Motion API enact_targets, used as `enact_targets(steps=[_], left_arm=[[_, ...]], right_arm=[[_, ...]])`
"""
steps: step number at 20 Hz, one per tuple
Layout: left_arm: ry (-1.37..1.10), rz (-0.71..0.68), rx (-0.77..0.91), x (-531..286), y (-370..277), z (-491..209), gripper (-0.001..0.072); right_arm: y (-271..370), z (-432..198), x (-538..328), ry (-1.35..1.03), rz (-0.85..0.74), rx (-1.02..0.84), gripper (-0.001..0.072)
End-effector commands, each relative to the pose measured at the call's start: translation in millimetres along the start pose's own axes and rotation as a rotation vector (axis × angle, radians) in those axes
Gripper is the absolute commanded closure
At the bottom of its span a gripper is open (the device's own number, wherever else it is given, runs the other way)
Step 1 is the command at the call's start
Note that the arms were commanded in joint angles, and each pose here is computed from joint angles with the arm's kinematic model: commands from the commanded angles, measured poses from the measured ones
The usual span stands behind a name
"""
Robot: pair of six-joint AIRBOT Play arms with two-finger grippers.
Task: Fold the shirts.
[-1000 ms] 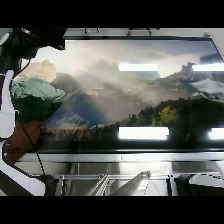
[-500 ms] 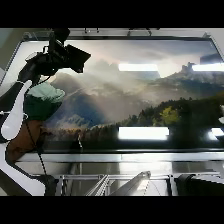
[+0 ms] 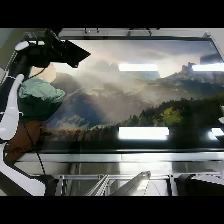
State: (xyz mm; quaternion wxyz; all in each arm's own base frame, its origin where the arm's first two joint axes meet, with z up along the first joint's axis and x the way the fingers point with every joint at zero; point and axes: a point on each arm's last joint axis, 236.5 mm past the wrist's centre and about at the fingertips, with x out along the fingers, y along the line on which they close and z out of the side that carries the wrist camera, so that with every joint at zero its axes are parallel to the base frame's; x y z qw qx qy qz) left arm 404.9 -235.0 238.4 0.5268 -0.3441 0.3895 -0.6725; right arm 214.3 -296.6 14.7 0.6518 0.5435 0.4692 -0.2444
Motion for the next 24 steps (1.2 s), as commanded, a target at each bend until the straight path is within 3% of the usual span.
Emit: enact_targets(steps=[1, 5, 10, 15, 24], left_arm=[[-0.012, 0.276, 0.082, -22.1, 0.6, 7.3, 0.0711], [0.011, 0.411, -0.008, -26.2, -2.2, -45.3, 0.0710], [0.007, 0.525, -0.294, -13.4, 57.9, -190.1, 0.0710], [-0.050, 0.564, -0.387, -5.2, 83.1, -258.8, 0.0706], [-0.064, 0.569, -0.366, -3.3, 78.3, -262.4, 0.0707]], right_arm=[[150.7, -43.9, 8.3, 0.040, 0.346, -0.303, 0.0695], [191.6, -176.6, 47.9, 0.152, 0.411, -0.557, 0.0698], [140.4, -329.3, 102.3, 0.337, 0.423, -0.649, 0.0694], [136.7, -363.6, 115.5, 0.361, 0.419, -0.771, 0.0694], [133.9, -372.3, 111.9, 0.403, 0.424, -0.770, 0.0695]])
